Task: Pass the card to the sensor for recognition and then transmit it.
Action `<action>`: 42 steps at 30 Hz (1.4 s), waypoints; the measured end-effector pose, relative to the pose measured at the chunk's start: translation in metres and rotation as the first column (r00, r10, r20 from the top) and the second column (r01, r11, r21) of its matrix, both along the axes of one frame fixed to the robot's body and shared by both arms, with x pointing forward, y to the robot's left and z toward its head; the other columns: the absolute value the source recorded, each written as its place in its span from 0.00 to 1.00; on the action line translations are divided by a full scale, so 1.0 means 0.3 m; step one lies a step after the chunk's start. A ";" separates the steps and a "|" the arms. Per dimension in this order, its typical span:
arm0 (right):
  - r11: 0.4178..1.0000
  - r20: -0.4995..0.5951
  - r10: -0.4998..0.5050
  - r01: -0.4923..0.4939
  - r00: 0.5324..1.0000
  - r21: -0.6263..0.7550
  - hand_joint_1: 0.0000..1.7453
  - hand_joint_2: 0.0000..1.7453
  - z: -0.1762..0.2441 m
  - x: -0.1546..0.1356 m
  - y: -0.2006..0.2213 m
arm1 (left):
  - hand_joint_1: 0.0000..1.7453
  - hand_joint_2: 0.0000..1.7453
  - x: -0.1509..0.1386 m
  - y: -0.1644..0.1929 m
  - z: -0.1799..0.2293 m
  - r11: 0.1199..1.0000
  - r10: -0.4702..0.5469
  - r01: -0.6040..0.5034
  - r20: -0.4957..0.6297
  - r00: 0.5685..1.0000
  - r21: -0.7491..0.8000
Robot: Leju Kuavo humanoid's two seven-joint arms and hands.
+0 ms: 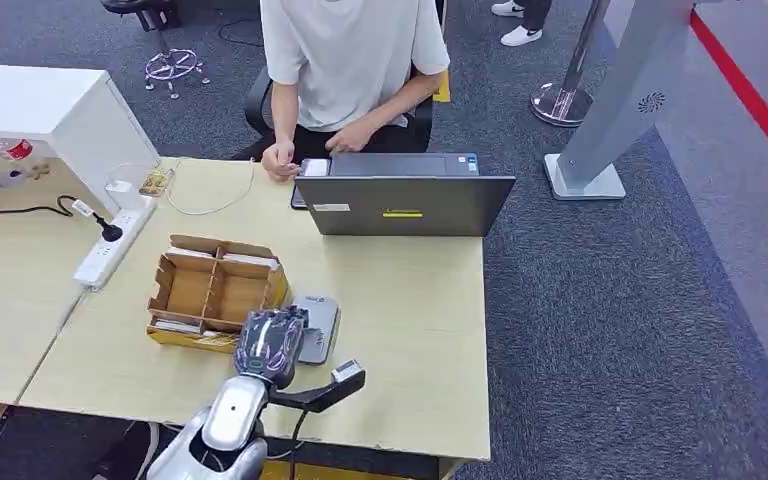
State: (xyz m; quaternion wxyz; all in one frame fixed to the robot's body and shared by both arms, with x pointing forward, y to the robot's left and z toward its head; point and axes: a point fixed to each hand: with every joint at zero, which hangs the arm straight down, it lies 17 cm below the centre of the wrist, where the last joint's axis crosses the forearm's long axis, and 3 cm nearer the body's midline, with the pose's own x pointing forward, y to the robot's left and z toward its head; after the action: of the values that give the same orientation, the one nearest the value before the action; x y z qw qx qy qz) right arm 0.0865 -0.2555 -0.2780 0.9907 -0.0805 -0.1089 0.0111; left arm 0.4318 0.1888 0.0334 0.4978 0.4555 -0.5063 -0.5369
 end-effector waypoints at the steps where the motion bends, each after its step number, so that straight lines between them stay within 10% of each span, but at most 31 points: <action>1: 1.000 -0.001 0.001 -0.001 1.000 0.001 0.00 0.00 0.000 -0.001 0.001 | 1.00 1.00 0.001 0.003 -0.001 1.000 0.002 -0.002 -0.001 1.000 -0.002; 11: 0.999 0.003 0.044 -0.044 0.999 0.003 0.00 0.00 0.001 0.001 0.010 | 1.00 1.00 0.091 -0.019 0.288 0.994 -0.051 0.075 0.292 0.955 -0.075; 17: 0.990 0.016 0.139 -0.139 0.990 0.003 0.00 0.00 0.004 0.015 0.029 | 1.00 1.00 0.203 0.082 0.721 0.993 -0.079 0.114 0.632 0.771 -0.016; 22: 0.982 0.017 0.190 -0.190 0.982 0.000 0.00 0.00 0.004 0.018 0.038 | 1.00 1.00 0.259 0.163 0.868 0.997 -0.069 0.064 0.701 0.710 0.034; 34: 0.969 0.020 0.248 -0.248 0.969 0.009 0.00 0.00 0.007 0.027 0.057 | 1.00 1.00 0.558 0.550 1.073 0.979 0.033 -0.162 0.680 0.733 0.127; 35: 0.969 0.020 0.247 -0.247 0.969 0.009 0.00 0.00 0.007 0.027 0.057 | 0.00 1.00 0.561 0.558 1.065 0.978 0.035 -0.165 0.675 0.737 0.129; 42: 0.971 0.027 0.240 -0.240 0.970 0.011 0.00 0.00 0.008 0.031 0.058 | 0.00 1.00 0.578 0.590 0.981 0.981 0.052 -0.156 0.624 0.780 0.113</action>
State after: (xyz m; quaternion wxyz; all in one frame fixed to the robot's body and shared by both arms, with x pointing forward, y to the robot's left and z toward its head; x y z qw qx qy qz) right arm 0.0958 -0.2380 -0.2757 0.9812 -0.0599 -0.1304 0.1290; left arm 0.6052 0.3658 0.3276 0.2958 0.6714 -0.5710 -0.3682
